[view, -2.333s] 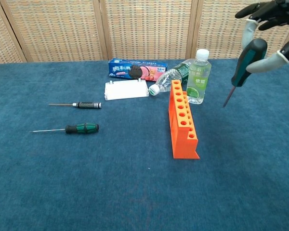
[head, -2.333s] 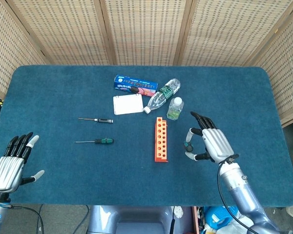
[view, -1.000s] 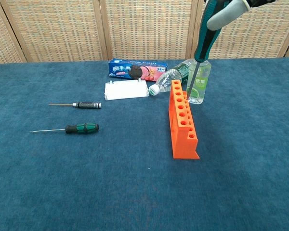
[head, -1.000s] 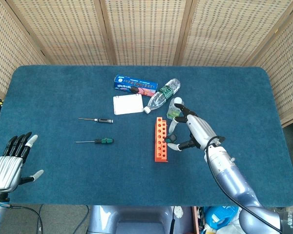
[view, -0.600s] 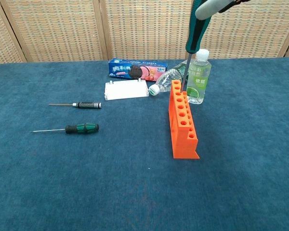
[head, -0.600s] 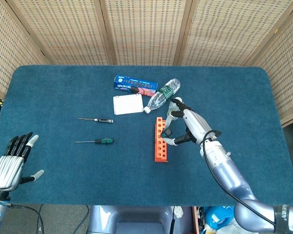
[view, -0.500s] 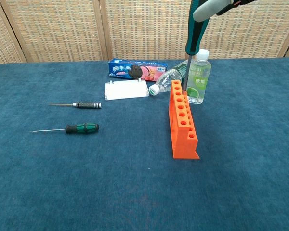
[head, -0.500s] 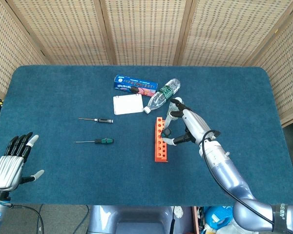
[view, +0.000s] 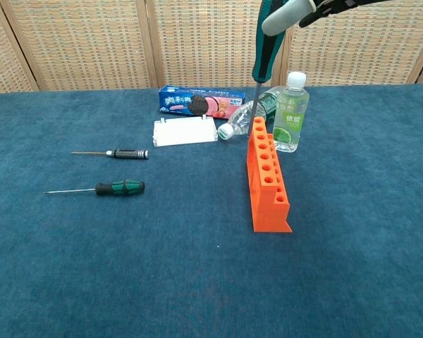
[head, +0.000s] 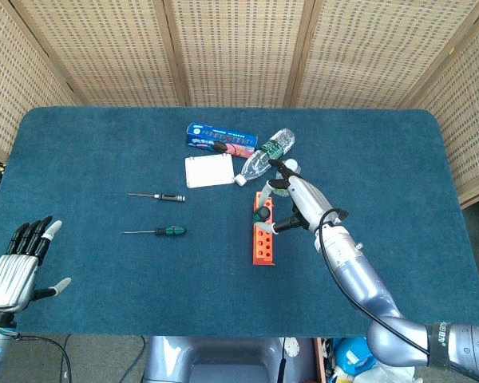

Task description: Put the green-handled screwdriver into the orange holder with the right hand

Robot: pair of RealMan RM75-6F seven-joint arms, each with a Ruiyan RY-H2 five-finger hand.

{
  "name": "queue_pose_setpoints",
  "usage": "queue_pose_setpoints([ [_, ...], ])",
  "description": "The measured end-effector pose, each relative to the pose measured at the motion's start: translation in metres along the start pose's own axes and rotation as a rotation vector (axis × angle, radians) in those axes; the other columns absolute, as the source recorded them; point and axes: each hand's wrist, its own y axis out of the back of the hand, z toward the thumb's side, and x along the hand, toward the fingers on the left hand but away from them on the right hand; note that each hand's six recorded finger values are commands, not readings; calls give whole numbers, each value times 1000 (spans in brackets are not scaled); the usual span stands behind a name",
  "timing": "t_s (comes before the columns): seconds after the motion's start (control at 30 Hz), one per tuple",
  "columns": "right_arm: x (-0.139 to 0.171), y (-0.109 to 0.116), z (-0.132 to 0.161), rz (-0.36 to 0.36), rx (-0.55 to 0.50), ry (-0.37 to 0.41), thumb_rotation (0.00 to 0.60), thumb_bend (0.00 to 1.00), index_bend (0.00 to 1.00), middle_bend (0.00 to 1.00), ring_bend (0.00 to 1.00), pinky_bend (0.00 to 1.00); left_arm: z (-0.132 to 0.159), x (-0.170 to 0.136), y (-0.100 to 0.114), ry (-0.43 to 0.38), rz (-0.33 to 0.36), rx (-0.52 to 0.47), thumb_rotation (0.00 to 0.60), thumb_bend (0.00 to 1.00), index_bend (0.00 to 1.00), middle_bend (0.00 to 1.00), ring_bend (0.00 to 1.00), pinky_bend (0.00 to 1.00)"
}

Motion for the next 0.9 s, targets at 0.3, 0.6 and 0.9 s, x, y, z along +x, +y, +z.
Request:
queue_pose_setpoints([
  [0.3,-7,-4,-5,10,-9,-10,600,194,667,0,0,0,-1,0,-2,3,-8,1,600,0,0,0,0,0],
  [0.6,-10,-4,-9,16,-21,-9,600,195,667,0,0,0,-2,0,-4,6,-12,5,600,0,0,0,0,0],
  [0.9,-14,-9,-17,33,-30,-20,600,195,667,0,0,0,-2,0,-4,8,-14,8,600,0,0,0,0,0],
])
